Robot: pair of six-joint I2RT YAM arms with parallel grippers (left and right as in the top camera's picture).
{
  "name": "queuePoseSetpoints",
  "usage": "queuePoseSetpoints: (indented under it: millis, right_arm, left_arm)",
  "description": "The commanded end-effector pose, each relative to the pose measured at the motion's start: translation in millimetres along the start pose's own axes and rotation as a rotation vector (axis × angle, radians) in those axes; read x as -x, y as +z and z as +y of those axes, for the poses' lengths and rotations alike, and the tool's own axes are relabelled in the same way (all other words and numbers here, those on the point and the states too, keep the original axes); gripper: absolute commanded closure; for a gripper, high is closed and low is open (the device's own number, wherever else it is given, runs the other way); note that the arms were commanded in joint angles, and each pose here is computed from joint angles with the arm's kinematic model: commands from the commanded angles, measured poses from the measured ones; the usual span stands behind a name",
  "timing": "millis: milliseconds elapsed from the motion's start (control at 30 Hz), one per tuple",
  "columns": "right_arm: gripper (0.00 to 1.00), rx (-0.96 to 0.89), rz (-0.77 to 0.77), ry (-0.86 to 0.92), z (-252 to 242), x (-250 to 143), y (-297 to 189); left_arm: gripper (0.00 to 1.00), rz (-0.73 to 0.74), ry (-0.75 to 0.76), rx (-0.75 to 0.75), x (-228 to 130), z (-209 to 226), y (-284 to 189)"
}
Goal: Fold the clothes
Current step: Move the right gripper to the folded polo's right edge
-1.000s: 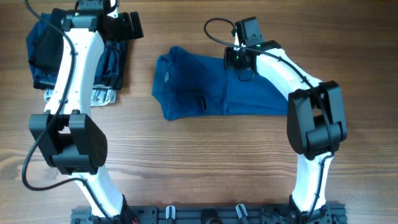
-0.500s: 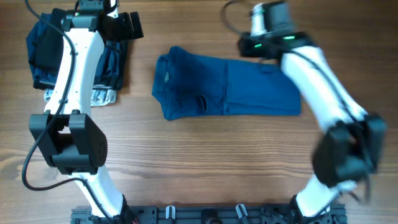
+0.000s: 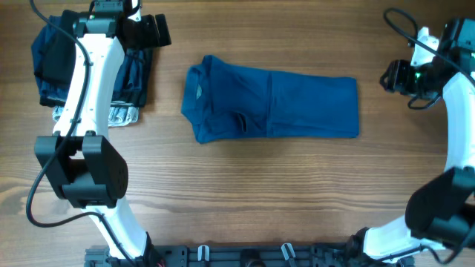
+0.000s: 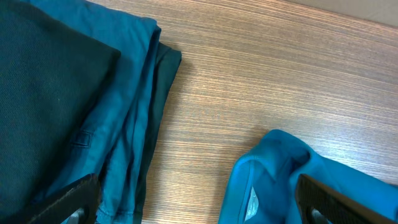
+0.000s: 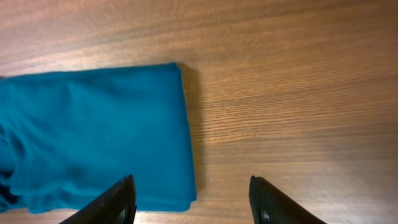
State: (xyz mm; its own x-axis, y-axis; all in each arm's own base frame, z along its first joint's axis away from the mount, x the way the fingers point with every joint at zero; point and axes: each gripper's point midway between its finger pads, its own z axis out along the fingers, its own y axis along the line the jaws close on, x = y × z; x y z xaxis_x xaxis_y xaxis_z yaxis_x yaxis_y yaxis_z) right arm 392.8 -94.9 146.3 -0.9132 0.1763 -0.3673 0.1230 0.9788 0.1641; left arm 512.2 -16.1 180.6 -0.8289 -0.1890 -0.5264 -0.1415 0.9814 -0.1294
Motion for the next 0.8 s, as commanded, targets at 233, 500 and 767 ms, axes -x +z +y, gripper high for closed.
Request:
queuePoseSetpoints:
  millis: [233, 500, 767]
  right_arm:
    - [0.42, 0.415, 0.117, -0.120, 41.3, -40.3, 120.7]
    - [0.46, 0.434, 0.183, -0.159, 43.8, -60.0, 156.5]
    - [0.96, 0.327, 0.196, -0.024, 18.7, -52.0, 156.4]
  left_arm:
    - [0.00, 0.005, 0.000, 0.008, -1.2, 2.0, 3.2]
    - [0.00, 0.004, 0.000, 0.008, -1.1, 2.0, 3.2]
    - [0.00, 0.005, 0.000, 0.008, -1.2, 2.0, 3.2]
